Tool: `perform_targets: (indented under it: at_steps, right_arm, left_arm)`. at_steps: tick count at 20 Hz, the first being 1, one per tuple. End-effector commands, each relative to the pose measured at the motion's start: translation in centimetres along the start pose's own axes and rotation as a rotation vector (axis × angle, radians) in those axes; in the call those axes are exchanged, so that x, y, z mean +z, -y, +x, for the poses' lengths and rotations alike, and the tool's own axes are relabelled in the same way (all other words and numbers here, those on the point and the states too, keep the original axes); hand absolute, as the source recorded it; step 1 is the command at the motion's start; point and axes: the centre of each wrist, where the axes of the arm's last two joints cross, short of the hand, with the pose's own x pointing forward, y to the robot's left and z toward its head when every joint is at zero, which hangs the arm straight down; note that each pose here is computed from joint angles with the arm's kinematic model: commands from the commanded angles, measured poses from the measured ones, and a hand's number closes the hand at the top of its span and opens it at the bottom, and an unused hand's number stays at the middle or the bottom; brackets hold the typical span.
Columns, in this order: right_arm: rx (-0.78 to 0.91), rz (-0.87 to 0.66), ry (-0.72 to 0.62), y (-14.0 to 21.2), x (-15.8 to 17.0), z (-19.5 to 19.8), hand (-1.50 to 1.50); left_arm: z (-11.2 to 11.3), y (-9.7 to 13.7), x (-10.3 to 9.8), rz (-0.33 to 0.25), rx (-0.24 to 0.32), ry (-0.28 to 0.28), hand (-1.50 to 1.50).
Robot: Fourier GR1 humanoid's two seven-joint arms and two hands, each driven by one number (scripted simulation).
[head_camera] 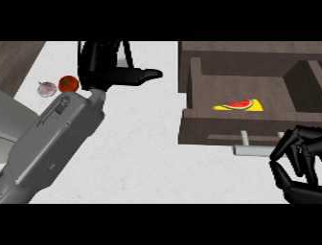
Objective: Pick up the cup, place it into the drawer and close the drawer
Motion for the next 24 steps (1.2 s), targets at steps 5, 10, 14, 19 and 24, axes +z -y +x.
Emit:
perform_targets:
  at_steps: [5, 10, 14, 19, 24]
  right_arm:
    - [0.121, 0.012, -0.088, -1.4, -1.2, -2.3, 1.5]
    - [0.446, 0.157, -0.051, -1.5, -2.3, -3.5, 1.5]
    - [0.543, 0.199, -0.091, -4.0, -2.2, -5.5, 1.5]
    - [0.595, 0.234, -0.113, -6.2, -3.6, -10.8, 1.5]
    - [0.654, 0.27, -0.176, -6.6, -6.4, -13.4, -1.5]
  left_arm:
    - [2.7, -7.5, 6.9, 0.015, 0.013, -0.019, -1.5]
    - [1.7, -10.4, 7.8, 0.04, 0.02, -0.024, -1.5]
    - [2.1, -11.6, 11.1, 0.029, 0.024, -0.032, -1.5]
    - [2.9, -15.6, 12.0, 0.05, 0.023, -0.024, -1.5]
    - [2.1, -17.4, 12.9, 0.059, 0.02, -0.017, -1.5]
